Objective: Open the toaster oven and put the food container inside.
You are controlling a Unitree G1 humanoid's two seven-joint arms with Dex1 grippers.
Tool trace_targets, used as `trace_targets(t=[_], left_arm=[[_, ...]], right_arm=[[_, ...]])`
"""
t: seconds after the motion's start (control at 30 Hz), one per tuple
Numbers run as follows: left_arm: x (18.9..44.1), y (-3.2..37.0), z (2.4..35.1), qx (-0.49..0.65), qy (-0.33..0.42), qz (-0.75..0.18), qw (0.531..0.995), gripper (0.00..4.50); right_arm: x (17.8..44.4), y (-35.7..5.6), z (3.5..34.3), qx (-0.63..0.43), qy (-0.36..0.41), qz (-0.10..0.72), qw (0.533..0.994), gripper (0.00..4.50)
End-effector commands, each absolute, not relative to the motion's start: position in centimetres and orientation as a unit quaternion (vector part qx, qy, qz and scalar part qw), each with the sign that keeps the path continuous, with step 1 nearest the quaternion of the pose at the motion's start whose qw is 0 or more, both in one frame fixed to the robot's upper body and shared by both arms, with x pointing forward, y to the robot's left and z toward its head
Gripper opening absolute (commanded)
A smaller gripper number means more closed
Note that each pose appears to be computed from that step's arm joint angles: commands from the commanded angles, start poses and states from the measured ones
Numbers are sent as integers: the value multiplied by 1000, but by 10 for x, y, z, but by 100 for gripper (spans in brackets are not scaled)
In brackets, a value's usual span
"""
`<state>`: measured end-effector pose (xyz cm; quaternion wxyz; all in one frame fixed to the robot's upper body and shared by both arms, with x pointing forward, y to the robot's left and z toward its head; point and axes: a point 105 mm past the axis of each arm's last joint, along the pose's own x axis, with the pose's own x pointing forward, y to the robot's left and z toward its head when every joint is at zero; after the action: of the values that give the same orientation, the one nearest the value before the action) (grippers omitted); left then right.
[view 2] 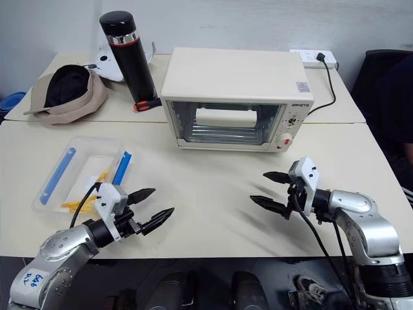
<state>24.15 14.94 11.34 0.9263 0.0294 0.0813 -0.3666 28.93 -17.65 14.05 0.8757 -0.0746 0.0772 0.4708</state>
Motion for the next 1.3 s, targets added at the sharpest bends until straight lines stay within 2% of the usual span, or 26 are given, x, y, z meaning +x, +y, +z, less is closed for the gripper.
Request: trace_targets(t=[0.03, 0.23, 0.37, 0.5, 0.63, 0.77, 1.13, 1.3], left_arm=[[242, 150, 114, 48, 75, -355, 930, 450], [243, 148, 120, 21, 65, -351, 934, 450], [234, 141, 131, -39, 48, -365, 929, 450], [228, 138, 135, -28, 52, -377, 924, 450], [219, 136, 160, -47, 33, -413, 909, 450], [207, 136, 186, -19, 29, -469, 883, 450], [217, 167, 231, 66, 26, -479, 875, 450], [228, 178, 243, 77, 9, -460, 884, 450]], right_arm=[[294, -177, 156, -85, 43, 462, 882, 448], [296, -173, 156, -77, 42, 471, 878, 448], [293, -171, 156, -62, 52, 487, 870, 448], [293, -169, 159, -51, 58, 495, 865, 448], [302, -165, 171, -38, 43, 495, 867, 448], [321, -165, 192, -22, 13, 481, 876, 448], [349, -148, 235, -44, -55, 498, 864, 448], [336, -134, 251, -31, -77, 531, 843, 448]])
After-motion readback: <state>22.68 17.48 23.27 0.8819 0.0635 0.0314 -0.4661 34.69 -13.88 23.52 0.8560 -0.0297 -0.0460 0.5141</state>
